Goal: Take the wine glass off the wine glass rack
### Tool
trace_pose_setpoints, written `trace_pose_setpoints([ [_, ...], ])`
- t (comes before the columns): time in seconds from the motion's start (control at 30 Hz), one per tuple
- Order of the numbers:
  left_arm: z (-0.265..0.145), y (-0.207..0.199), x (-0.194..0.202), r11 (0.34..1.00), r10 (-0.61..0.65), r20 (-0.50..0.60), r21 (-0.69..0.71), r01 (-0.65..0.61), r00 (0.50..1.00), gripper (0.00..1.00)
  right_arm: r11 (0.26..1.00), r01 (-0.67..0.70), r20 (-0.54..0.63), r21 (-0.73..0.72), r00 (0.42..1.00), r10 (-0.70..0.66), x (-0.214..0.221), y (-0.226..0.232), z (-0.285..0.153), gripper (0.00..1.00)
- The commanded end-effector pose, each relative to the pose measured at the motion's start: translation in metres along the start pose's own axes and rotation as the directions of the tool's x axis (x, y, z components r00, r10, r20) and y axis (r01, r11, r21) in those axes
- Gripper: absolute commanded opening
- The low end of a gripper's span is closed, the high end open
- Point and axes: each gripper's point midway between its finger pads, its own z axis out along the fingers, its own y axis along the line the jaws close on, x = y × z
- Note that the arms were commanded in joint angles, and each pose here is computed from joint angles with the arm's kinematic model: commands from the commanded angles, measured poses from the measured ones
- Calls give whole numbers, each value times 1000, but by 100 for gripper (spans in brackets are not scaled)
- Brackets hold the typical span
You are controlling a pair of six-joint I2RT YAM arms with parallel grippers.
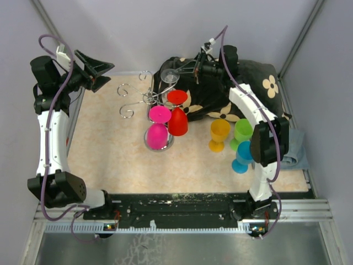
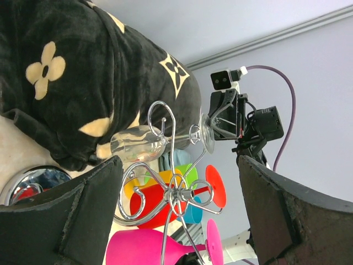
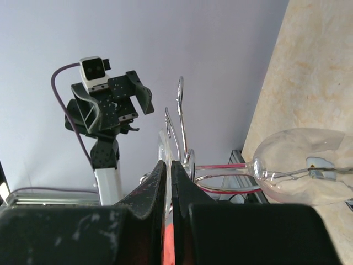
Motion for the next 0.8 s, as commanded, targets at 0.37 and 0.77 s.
trace_pose_setpoints([
  [0.37,-2,-6,-8,999,41,22,11,-41,999,90,989,137,61,-58,989,-133,-6,49,-24,0],
  [0.77,-2,-5,-8,999,39,22,8,-39,999,90,989,135,53,-58,990,-132,3,52,-30,0],
])
